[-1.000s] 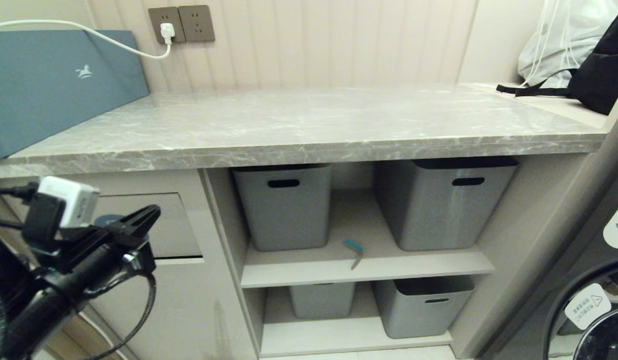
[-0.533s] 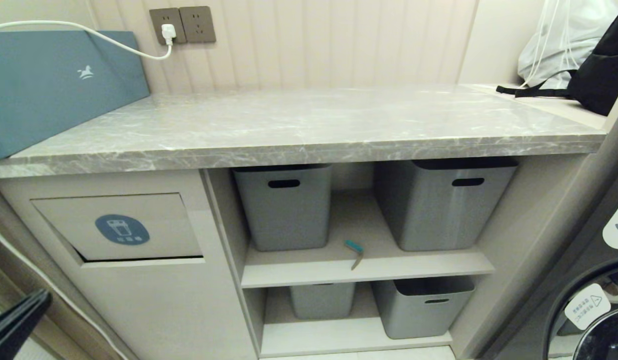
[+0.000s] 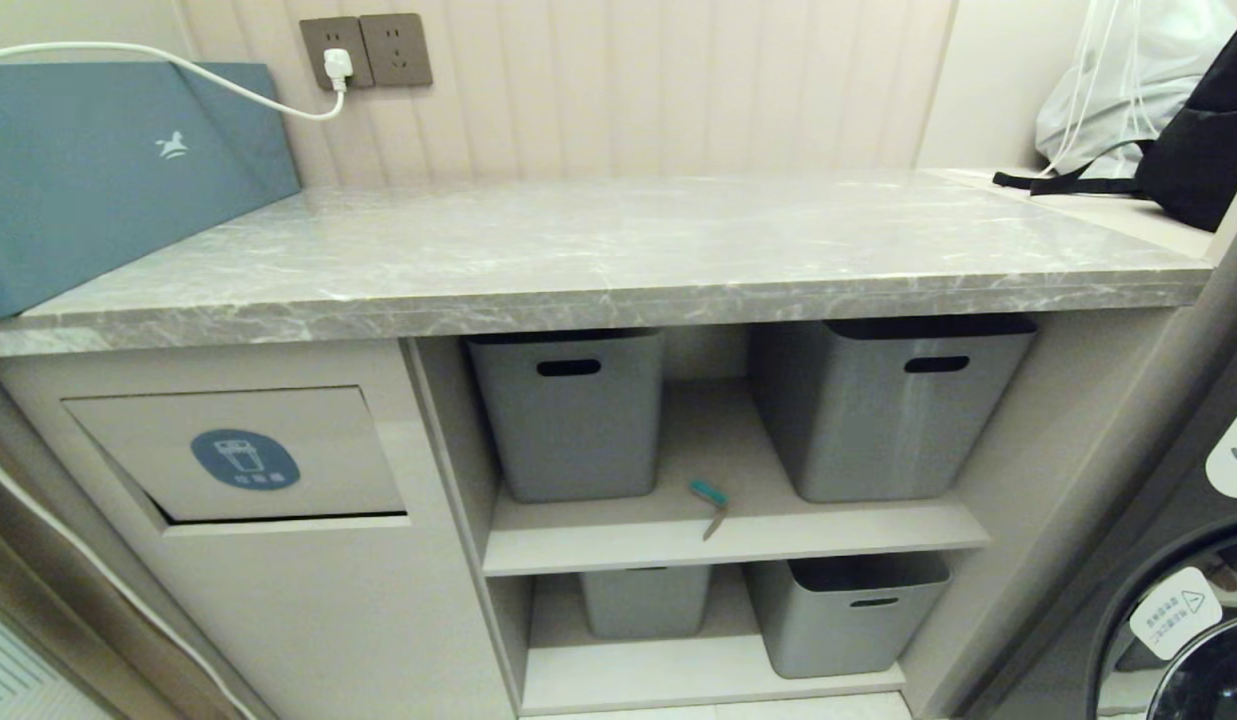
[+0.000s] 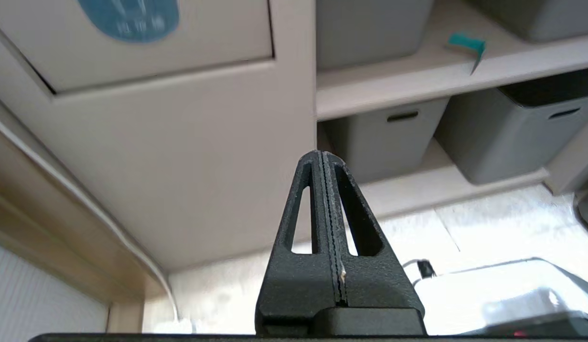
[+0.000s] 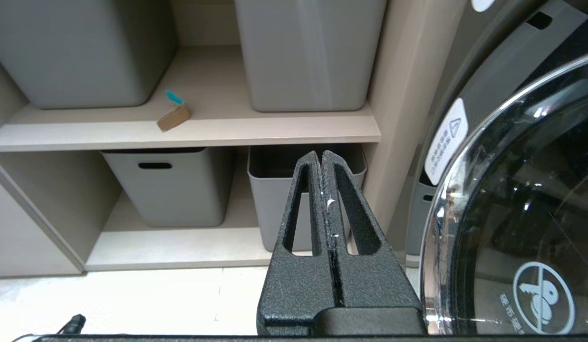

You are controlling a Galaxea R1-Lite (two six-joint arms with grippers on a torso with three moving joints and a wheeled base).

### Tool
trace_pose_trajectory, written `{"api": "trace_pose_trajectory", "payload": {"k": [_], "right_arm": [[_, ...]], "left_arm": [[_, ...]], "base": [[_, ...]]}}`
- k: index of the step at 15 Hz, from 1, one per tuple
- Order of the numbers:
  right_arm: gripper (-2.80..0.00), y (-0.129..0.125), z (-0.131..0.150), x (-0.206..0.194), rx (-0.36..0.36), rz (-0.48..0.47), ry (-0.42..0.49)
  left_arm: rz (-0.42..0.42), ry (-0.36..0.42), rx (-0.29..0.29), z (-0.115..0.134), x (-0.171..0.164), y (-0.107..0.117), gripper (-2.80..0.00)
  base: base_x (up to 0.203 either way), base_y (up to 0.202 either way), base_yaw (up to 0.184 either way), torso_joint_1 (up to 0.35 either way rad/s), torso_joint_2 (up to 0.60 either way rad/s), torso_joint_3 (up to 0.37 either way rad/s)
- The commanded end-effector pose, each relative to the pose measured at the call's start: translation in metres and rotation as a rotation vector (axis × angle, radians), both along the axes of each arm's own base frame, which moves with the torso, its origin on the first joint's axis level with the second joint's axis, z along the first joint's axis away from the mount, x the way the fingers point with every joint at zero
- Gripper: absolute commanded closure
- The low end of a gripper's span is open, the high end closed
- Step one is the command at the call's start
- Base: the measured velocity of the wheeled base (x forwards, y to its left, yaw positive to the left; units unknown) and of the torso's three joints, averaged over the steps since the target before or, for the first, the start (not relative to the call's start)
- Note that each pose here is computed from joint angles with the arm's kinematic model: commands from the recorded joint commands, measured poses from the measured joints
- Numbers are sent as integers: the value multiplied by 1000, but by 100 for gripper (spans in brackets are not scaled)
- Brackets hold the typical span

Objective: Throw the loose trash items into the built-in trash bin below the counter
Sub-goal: Pick up the garbage

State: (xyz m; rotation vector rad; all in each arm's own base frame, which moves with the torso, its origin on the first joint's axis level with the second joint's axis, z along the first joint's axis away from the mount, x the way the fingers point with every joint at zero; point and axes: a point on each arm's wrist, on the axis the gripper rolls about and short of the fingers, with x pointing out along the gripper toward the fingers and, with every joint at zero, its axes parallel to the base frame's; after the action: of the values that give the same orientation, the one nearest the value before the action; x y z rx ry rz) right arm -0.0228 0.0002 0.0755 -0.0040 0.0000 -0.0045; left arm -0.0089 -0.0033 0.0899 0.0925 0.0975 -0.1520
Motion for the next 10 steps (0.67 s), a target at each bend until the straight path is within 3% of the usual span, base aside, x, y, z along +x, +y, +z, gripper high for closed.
{"api": "trace_pose_trajectory", "payload": {"k": [1, 10], "right_arm": [[0, 0, 0, 0, 1, 0, 0], [0, 0, 0, 0, -1, 0, 0]], "left_arm": [[3, -137, 1, -3, -15, 0, 0], [30, -122, -21, -5, -18, 1, 0]], "base": [[0, 0, 0, 0, 0, 0], [0, 0, 0, 0, 0, 0]]}}
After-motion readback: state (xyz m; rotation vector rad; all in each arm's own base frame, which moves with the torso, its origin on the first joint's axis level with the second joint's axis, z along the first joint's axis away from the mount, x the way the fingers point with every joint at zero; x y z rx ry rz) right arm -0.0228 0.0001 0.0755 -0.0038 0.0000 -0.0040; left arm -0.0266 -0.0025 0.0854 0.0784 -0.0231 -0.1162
